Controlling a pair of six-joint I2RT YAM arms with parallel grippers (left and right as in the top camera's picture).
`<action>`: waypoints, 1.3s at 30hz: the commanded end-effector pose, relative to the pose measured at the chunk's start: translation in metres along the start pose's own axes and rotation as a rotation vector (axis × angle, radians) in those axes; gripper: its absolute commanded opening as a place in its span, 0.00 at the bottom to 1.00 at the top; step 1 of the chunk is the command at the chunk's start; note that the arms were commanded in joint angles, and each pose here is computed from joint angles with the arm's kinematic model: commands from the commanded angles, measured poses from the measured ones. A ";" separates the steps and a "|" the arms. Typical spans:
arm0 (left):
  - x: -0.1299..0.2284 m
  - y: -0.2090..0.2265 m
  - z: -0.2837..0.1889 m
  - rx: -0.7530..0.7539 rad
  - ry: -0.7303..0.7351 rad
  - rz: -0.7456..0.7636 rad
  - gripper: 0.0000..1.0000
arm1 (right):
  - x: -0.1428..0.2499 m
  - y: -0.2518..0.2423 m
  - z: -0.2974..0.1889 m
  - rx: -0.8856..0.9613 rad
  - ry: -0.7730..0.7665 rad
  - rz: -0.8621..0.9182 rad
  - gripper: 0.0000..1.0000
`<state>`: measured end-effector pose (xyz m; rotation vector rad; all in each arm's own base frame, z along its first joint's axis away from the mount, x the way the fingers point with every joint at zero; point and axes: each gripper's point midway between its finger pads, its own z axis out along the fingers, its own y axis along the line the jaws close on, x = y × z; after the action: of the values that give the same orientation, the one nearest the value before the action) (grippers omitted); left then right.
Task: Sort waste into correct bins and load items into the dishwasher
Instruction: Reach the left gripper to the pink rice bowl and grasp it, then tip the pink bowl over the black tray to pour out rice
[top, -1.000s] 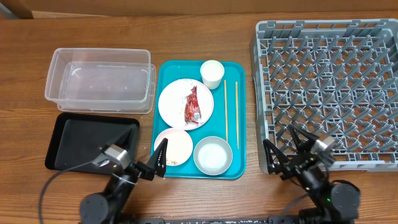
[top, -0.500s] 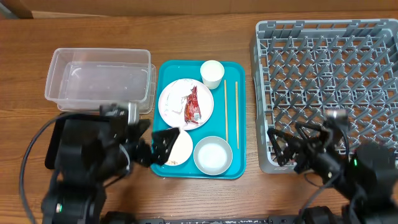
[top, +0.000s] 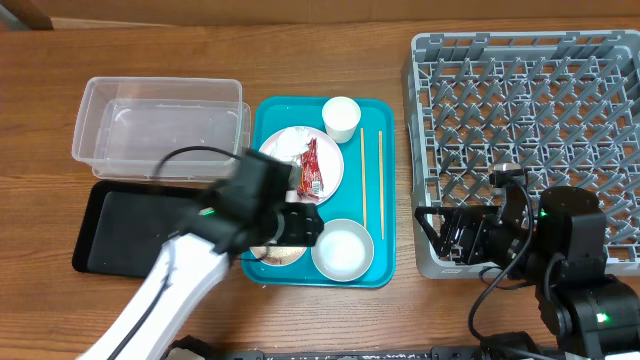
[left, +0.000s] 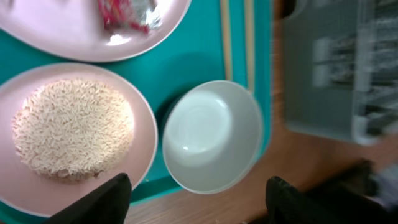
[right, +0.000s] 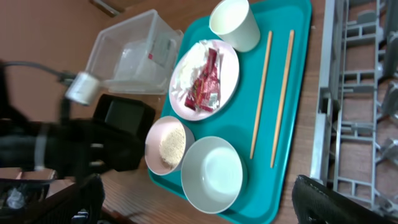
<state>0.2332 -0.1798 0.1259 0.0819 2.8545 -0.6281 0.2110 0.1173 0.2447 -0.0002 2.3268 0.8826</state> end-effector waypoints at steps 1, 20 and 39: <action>-0.008 0.021 0.024 -0.212 -0.037 -0.061 0.68 | -0.003 0.007 -0.004 -0.015 -0.002 -0.016 0.98; -0.019 0.033 0.081 -0.321 -0.004 -0.120 0.04 | 0.003 0.004 -0.004 -0.005 0.023 0.000 0.98; -0.019 0.029 -0.035 -0.143 -0.017 -0.200 0.04 | 0.003 0.004 -0.004 -0.005 0.023 0.000 0.98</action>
<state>0.2421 -0.1429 0.1190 -0.2501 2.9690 -0.2612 0.2047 0.1170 0.2356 0.0190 2.3808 0.8883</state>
